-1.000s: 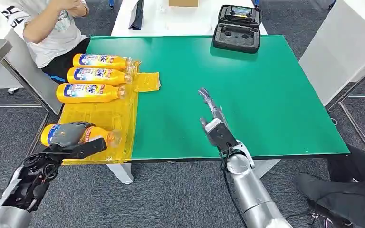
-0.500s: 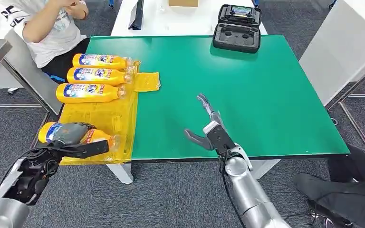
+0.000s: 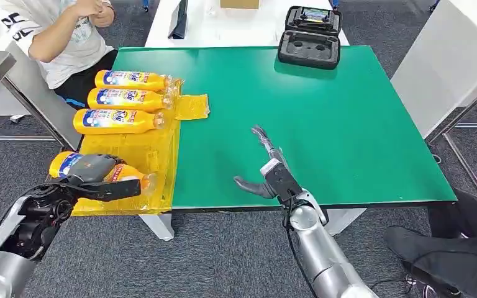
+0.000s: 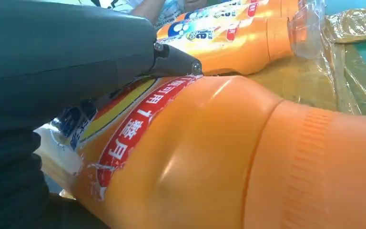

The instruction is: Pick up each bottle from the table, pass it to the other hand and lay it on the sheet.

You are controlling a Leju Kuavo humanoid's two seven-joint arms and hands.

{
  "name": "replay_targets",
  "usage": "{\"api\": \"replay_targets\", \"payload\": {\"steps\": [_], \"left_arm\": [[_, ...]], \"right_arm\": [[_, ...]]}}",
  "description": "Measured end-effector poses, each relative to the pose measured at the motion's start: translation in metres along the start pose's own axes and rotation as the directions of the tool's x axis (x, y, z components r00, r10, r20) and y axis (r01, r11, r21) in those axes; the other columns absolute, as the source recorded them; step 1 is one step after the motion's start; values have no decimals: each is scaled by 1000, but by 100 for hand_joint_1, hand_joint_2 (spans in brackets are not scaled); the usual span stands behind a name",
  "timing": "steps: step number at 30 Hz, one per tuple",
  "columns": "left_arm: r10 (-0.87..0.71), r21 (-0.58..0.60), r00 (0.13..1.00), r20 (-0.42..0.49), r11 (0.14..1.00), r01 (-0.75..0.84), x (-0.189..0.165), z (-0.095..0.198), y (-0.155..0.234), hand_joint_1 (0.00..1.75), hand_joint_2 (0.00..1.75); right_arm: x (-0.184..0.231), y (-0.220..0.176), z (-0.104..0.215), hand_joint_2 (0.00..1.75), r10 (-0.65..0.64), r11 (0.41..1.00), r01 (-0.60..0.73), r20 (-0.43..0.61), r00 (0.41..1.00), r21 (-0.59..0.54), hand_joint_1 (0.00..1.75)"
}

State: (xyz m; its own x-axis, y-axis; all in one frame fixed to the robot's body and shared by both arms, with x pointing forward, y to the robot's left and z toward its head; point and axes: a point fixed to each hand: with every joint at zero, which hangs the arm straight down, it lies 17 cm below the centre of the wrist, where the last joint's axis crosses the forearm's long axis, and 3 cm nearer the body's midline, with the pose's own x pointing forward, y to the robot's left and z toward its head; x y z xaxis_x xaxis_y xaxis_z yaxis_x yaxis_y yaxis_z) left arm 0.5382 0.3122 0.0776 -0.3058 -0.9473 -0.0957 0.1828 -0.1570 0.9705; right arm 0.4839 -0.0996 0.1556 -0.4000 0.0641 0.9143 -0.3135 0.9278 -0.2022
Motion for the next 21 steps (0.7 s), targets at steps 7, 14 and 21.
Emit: {"api": "replay_targets", "payload": {"steps": [7, 14, 21], "left_arm": [[-10, 1, 1000, 9, 1000, 10, 3, -1, 1, 175, 175], [-11, -14, 1000, 16, 1000, 11, 5, 0, -3, 175, 175], [15, 7, 1000, 25, 1000, -15, 13, -9, 6, 175, 175]], "right_arm": [[-3, 2, 1, 175, -2, 1000, 2, -9, 1000, 4, 0], [-4, 5, -1, 175, -11, 1000, 11, -13, 1000, 5, 0], [7, 21, -3, 175, -9, 999, 8, 19, 1000, 33, 0]]}}
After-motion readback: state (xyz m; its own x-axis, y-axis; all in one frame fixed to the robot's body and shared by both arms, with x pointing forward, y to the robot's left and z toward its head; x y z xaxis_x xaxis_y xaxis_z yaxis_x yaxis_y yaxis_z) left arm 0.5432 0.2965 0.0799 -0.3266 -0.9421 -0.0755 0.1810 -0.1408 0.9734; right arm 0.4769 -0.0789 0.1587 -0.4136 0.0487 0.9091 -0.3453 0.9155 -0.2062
